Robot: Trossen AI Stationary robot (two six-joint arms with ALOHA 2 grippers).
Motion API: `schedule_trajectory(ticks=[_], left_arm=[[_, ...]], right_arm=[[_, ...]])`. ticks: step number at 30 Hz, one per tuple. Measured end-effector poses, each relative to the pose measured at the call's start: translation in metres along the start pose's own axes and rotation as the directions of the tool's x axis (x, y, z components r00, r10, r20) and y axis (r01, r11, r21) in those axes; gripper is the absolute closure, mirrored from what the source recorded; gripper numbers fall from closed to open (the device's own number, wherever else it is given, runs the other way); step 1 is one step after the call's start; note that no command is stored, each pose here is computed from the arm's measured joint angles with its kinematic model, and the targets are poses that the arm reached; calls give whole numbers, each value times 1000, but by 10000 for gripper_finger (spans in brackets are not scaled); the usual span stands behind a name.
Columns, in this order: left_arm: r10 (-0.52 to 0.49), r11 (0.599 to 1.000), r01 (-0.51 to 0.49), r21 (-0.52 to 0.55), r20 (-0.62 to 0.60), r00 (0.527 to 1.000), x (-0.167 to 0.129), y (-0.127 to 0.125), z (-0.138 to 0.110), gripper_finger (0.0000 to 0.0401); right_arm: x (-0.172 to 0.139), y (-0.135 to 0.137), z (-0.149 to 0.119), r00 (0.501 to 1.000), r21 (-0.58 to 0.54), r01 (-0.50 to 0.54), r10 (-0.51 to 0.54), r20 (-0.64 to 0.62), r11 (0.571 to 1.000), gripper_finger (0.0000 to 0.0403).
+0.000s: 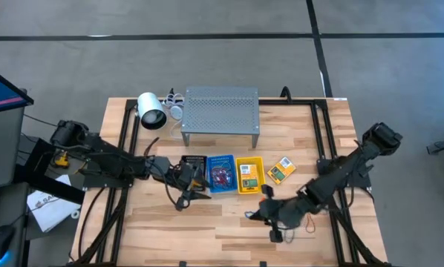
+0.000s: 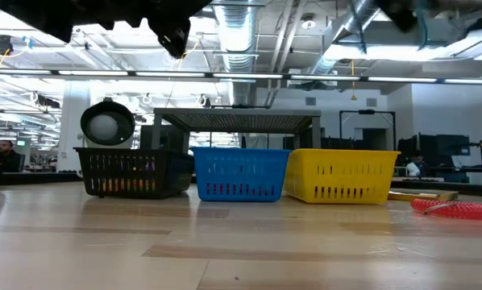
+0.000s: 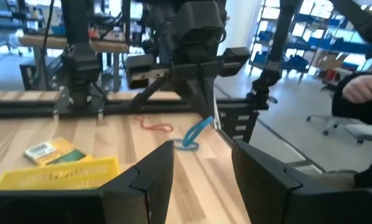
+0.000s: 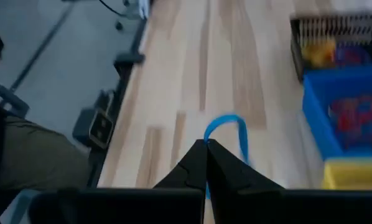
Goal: Pick & Place Office Desk Supplies
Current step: Put the blue rubber band into the blue basket
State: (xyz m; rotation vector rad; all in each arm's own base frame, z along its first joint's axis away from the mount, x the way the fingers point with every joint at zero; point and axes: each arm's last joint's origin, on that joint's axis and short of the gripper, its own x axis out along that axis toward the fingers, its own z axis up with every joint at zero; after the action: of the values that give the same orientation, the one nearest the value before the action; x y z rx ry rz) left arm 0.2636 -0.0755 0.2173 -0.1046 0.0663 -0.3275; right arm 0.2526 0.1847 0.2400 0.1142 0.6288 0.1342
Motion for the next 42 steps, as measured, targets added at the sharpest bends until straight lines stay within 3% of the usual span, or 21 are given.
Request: schedule_trajectory(ticks=[10,20,42], left_arm=[[-46,999,46,4,16,999,33,-11,-8,242],[-49,998,49,27,11,999,49,-12,-7,242],[-22,999,20,32,60,998,52,-6,2,242]], right_arm=[[12,-30,32,985,-146,-109,126,114,983,403],[15,-44,46,961,-191,-183,216,171,964,403],[16,-57,57,949,-240,-138,198,245,961,403]])
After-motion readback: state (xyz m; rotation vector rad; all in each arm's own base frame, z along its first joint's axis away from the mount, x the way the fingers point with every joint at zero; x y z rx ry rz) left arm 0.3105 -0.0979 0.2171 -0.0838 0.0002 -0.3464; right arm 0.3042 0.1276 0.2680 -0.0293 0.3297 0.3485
